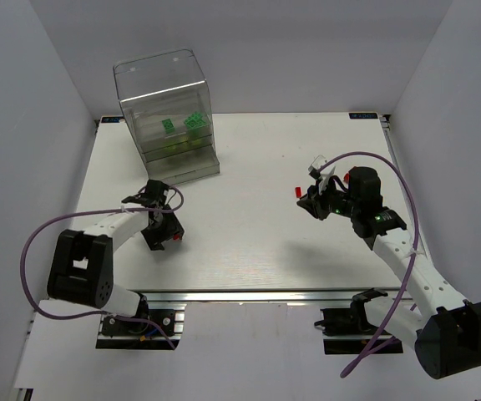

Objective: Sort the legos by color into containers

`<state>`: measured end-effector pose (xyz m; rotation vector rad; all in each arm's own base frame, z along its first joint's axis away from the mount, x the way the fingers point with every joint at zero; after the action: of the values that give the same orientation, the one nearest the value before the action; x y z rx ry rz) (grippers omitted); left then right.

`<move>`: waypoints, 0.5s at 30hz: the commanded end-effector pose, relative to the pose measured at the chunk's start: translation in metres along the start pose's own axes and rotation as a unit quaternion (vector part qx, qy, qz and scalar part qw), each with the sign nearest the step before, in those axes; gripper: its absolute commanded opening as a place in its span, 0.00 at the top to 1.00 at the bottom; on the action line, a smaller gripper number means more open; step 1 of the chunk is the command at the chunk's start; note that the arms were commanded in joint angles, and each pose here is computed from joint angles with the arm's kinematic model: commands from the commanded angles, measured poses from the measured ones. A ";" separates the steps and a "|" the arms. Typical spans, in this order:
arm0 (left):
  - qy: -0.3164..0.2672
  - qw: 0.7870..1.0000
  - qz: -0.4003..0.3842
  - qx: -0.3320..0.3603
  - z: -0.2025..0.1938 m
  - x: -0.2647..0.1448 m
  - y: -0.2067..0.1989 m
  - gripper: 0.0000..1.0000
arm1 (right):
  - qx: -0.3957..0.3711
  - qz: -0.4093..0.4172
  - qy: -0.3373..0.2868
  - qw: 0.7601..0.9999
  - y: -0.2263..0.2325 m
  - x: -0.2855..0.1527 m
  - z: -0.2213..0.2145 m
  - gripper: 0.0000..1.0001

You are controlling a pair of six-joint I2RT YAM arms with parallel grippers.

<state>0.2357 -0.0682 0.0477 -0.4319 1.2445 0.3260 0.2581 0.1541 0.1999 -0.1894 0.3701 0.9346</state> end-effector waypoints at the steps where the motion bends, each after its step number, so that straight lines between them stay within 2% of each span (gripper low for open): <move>1: -0.016 1.000 -0.010 0.002 0.014 -0.004 -0.016 0.29 | -0.009 -0.007 -0.017 1.000 -0.003 -0.001 0.009 0.76; 10: 0.000 0.998 0.043 0.035 0.016 0.017 -0.025 0.30 | -0.011 -0.004 -0.017 1.000 -0.002 -0.001 0.010 0.76; 15: 0.005 0.997 0.069 0.042 0.013 0.024 -0.021 0.37 | -0.014 -0.005 -0.019 1.000 -0.002 -0.003 0.011 0.76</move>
<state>0.2639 -0.0836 0.0417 -0.3087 1.2882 0.3486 0.2580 0.1541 0.1999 -0.1896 0.3702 0.9350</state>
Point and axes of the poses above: each gripper's point midway between its finger pads, its own x axis out along the fingers, its own y axis along the line the jaws close on, z = x × y, the point moved 3 cm from there along -x, back along the fingers, and after that the axes turned 1 degree about x, right-handed, at the moved point
